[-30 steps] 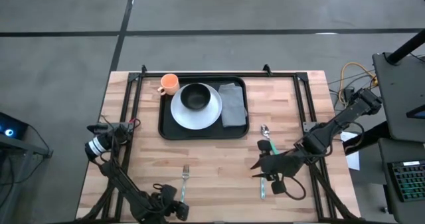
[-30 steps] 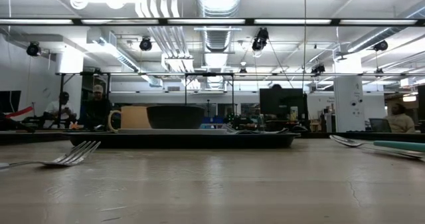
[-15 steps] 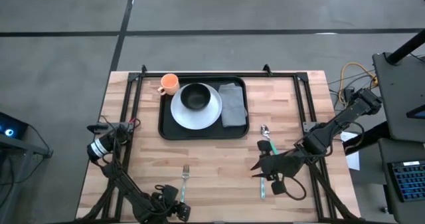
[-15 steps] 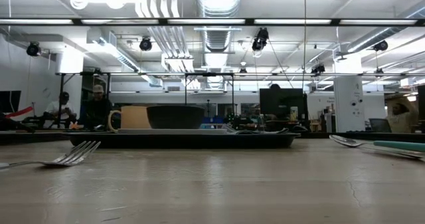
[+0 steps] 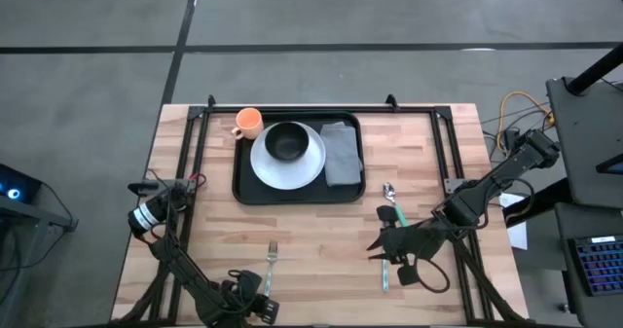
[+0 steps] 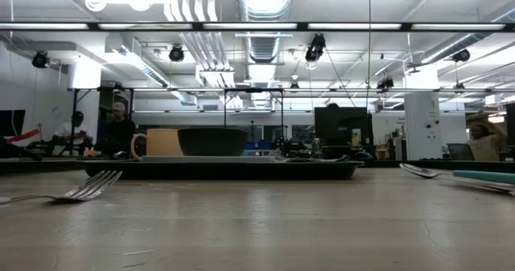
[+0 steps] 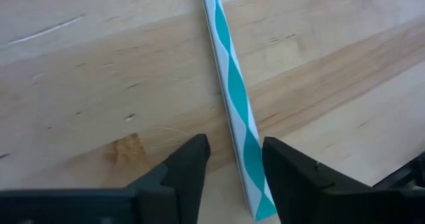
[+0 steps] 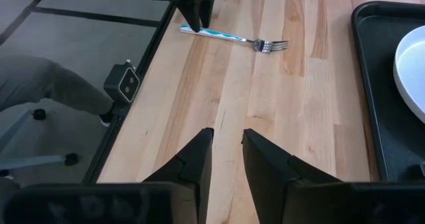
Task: Set up tray
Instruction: Put the fork on top of the napkin on the serving tray
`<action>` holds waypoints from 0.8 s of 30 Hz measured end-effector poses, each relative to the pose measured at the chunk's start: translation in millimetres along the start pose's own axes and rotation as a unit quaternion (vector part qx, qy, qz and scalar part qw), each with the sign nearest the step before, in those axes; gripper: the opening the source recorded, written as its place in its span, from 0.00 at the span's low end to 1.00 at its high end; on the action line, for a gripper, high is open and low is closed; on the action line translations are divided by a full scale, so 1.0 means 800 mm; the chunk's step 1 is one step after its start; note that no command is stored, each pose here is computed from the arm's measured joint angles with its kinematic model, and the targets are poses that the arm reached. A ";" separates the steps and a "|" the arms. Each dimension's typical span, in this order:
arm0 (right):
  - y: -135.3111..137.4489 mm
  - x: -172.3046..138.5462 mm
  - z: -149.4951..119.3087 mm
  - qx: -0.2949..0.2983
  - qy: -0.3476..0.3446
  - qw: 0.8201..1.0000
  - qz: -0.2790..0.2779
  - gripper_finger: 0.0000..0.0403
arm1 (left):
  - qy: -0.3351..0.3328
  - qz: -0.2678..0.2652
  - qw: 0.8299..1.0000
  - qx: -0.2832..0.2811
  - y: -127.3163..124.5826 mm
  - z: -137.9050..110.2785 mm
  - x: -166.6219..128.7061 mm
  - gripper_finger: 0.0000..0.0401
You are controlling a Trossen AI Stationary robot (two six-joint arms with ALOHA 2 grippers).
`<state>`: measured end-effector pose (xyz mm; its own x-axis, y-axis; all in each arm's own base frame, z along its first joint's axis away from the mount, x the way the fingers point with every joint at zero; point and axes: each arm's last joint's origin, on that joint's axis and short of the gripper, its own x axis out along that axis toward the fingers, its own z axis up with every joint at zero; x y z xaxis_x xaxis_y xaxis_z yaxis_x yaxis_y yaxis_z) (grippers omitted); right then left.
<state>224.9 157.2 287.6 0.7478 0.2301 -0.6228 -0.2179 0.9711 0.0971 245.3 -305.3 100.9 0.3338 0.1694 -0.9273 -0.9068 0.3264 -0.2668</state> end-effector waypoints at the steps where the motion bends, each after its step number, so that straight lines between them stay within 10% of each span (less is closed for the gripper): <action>1: 0.000 0.000 0.000 0.000 0.000 1.000 0.000 0.18 | -0.001 0.000 1.000 0.000 0.000 0.000 0.000 0.32; 14: 0.001 -0.001 0.003 0.002 -0.011 1.000 0.004 0.17 | 0.011 0.003 1.000 0.006 -0.012 0.015 0.008 0.28; 24: 0.003 -0.007 0.015 -0.006 -0.026 1.000 0.009 0.17 | 0.009 0.001 1.000 0.029 -0.012 0.015 0.009 0.05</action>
<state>227.4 158.9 300.7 0.7753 0.2505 -0.5798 -0.2383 0.9661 0.0988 259.7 -295.8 100.1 0.3269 0.1535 -0.9325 -0.8906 0.3802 -0.2496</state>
